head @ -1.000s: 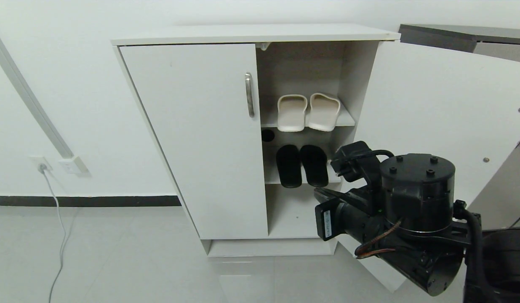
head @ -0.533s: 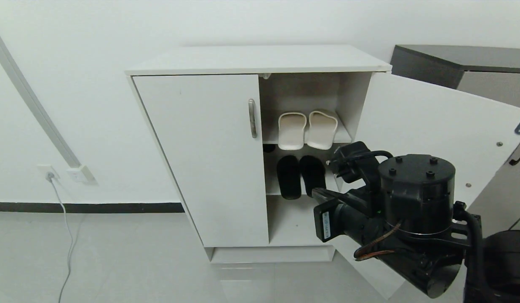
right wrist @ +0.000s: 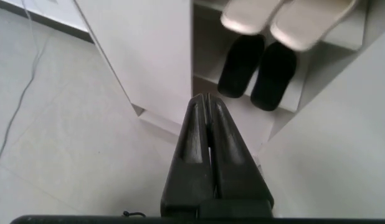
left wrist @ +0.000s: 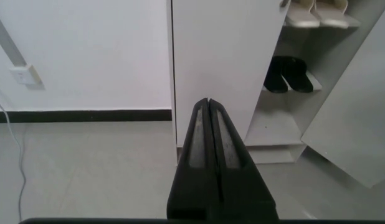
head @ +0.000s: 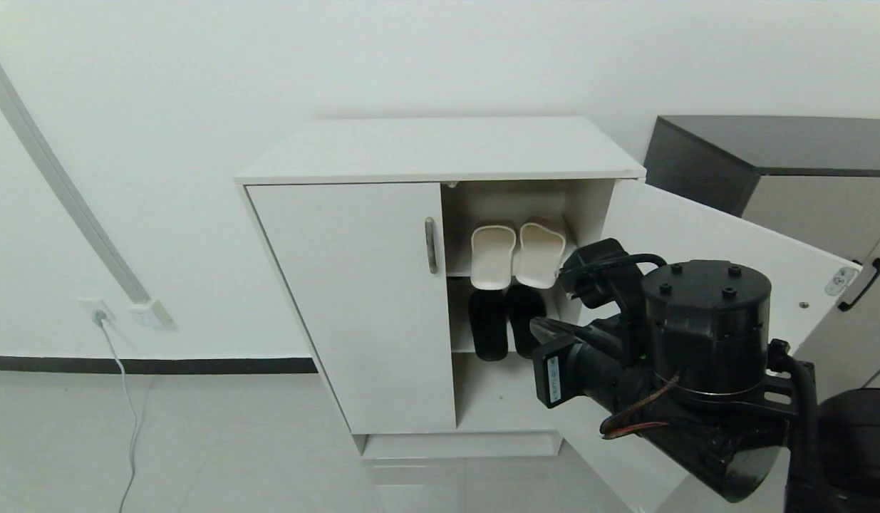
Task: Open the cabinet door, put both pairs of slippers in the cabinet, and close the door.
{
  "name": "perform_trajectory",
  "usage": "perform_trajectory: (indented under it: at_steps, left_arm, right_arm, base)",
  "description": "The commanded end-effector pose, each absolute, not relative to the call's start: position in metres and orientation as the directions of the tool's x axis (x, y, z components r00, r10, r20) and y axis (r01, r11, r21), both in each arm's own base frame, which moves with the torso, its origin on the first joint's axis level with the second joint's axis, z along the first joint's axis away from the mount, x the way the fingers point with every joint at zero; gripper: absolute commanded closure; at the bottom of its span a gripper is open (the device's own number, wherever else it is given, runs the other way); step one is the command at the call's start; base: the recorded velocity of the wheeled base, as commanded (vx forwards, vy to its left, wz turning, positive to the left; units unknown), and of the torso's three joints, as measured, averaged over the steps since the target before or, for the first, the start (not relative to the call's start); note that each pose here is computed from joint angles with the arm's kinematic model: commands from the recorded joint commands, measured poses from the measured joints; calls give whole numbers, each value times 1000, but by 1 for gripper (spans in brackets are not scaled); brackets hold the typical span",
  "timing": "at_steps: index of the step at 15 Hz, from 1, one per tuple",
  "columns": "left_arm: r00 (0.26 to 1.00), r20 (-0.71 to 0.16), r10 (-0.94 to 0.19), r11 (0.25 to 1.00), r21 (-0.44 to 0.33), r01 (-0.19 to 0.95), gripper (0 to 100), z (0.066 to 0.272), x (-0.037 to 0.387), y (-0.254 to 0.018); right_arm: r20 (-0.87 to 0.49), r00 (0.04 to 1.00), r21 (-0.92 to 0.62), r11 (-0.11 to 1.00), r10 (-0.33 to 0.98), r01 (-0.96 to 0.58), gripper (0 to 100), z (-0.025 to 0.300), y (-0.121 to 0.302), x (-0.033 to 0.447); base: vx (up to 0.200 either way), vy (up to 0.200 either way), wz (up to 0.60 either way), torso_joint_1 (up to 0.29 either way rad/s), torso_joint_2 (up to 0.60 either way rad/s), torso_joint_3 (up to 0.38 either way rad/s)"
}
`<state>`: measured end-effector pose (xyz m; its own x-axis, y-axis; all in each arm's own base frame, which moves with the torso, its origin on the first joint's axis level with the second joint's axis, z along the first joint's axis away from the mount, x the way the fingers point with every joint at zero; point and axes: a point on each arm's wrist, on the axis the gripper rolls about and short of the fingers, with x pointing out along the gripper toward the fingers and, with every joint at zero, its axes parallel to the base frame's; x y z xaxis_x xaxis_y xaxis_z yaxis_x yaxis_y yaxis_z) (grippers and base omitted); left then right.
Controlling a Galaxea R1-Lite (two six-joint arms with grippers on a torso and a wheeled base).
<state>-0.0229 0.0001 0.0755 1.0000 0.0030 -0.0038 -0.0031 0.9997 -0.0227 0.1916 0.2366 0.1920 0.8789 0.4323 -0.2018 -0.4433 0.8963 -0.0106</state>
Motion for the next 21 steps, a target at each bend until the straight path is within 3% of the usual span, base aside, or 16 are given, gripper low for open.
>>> perform_trajectory:
  at_steps: [1, 21]
  left_arm:
    - [1000, -5, 5, 1000, -23, -5, 100, 75, -23, 0]
    - [1000, -5, 3, 1000, -23, -3, 100, 75, -23, 0]
  right_arm:
    - [-202, 878, -10, 895, 434, -445, 100, 192, 237, 192]
    - [-213, 875, -21, 893, 435, -449, 100, 188, 236, 191]
  base:
    - [0, 0, 0, 159, -481, -315]
    - [0, 0, 0, 215, -519, -307]
